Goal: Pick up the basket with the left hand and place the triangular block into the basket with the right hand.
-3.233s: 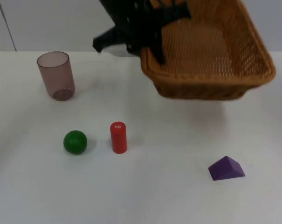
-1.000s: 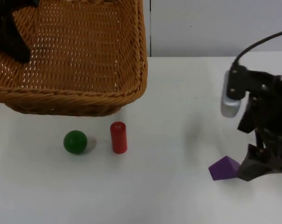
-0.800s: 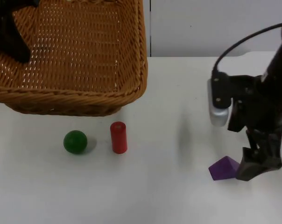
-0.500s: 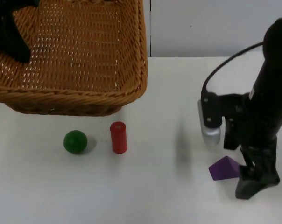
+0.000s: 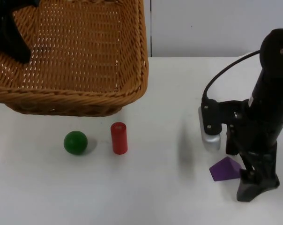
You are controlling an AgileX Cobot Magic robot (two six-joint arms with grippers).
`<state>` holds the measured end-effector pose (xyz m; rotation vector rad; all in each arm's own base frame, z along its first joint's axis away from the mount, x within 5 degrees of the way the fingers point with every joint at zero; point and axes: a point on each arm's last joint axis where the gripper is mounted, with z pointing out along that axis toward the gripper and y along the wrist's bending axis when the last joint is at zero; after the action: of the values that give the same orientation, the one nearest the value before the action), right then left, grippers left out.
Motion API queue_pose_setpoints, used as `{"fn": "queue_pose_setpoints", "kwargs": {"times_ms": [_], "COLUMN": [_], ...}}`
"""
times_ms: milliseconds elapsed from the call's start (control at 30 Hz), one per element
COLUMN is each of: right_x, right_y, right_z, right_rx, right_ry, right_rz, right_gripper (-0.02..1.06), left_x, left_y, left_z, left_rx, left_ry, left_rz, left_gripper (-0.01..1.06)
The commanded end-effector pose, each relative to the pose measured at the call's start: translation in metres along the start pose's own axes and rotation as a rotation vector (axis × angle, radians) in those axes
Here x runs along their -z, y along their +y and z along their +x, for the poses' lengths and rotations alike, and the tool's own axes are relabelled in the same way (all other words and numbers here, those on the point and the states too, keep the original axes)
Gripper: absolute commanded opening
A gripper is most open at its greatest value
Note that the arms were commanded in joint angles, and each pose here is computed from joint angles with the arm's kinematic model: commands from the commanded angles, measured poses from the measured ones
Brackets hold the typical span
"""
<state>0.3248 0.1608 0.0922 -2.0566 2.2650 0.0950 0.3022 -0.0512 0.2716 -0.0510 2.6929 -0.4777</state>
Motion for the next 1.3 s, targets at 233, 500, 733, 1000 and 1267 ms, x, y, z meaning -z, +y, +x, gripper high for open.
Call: {"fn": "queue_pose_setpoints", "kwargs": {"times_ms": [233,500,733,1000,1267], "right_x": [0.002,0.005,0.032,0.091,0.186], "right_y": [-0.003,-0.007,-0.027,-0.028,0.002], "right_z": [-0.004,-0.007,-0.009,-0.001,0.003], "right_rx": [-0.028,-0.182,-0.789,-0.978,-0.921], "right_ry": [-0.024,-0.063,-0.258,-0.354,-0.496], "right_rz": [0.034,0.088,0.243,0.389,0.545], "right_gripper": [0.20,0.00,0.00,0.00,0.00], "left_x": [0.007,0.007,0.007,0.006,-0.001], "left_y": [-0.003,-0.003,-0.004,-0.007,-0.024], "left_z": [-0.002,-0.002,-0.002,0.000,0.006], "left_rx": [0.009,0.010,0.014,0.036,0.017], "left_ry": [-0.041,-0.041,-0.037,-0.015,0.027], "left_rz": [0.022,0.024,0.029,0.058,0.103], "left_gripper": [0.00,0.00,0.00,0.00,0.00]}}
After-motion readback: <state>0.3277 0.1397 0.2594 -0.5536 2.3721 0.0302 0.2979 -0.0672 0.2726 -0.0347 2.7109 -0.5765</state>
